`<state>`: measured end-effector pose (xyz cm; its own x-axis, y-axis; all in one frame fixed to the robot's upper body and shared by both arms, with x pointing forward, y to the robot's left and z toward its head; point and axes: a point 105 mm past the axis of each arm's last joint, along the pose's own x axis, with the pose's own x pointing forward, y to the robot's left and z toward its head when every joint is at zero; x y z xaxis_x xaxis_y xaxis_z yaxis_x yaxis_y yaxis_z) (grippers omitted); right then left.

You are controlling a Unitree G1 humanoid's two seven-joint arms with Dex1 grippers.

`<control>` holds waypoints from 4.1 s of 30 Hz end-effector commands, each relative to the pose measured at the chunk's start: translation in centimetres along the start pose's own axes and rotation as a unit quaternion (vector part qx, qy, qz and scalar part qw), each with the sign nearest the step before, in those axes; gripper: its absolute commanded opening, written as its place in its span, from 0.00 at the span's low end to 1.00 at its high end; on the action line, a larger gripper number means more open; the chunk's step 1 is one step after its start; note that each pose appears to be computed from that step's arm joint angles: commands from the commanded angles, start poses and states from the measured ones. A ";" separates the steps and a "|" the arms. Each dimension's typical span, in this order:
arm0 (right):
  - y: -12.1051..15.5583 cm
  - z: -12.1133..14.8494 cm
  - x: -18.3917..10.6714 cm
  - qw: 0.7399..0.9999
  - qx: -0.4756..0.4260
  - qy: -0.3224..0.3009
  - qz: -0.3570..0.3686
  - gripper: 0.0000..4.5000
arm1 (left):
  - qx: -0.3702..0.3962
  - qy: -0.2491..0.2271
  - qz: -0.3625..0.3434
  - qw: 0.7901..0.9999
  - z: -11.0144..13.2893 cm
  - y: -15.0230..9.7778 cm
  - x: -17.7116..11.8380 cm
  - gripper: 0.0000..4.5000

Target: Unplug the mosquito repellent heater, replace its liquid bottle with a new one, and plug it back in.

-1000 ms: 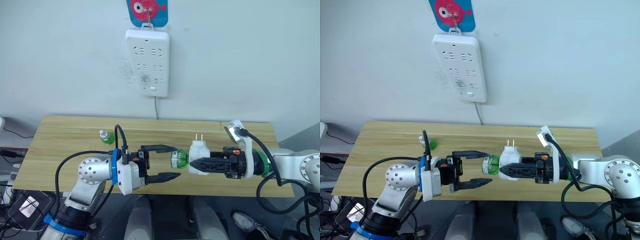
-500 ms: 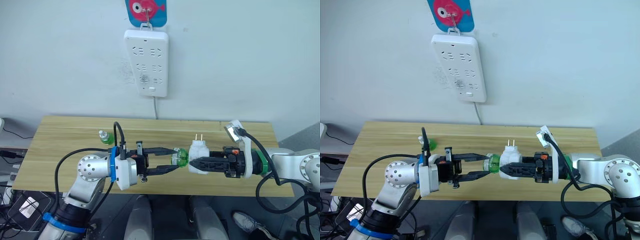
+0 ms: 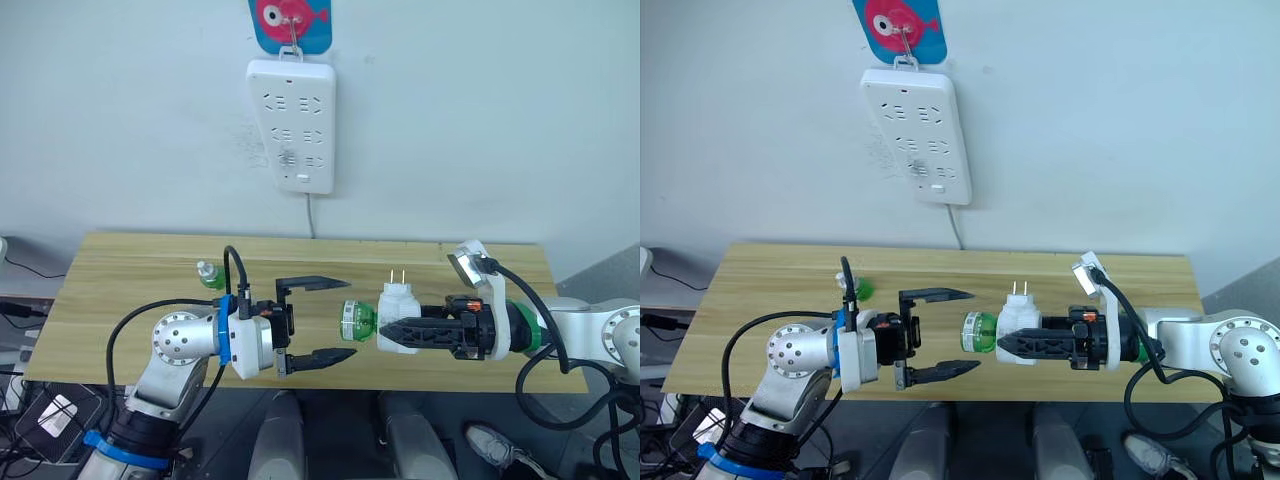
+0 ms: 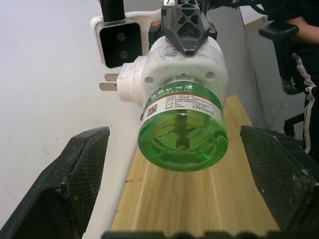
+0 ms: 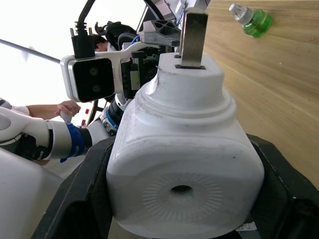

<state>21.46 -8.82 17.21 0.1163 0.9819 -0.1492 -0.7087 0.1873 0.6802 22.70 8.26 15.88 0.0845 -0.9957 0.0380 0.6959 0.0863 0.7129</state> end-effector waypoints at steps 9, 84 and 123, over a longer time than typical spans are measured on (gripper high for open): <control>1.7 0.0 0.3 0.999 -0.015 0.006 0.039 0.68 | 0.006 -0.036 -0.008 0.999 1.0 0.0 1.4 0.52; 2.0 -1.1 0.2 0.998 -0.031 0.032 0.041 0.68 | -0.518 0.082 -0.072 0.849 1.2 -0.2 0.0 0.49; 2.0 -0.9 -0.3 0.998 -0.028 0.030 0.037 0.68 | -0.488 0.148 -0.094 0.855 0.2 -2.8 -2.1 1.00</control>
<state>19.88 -8.75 17.04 0.0396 0.9842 -0.1725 -0.7373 0.1453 0.6597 21.05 10.27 13.90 0.0038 -0.9593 -0.2823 0.9445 0.0962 -0.3140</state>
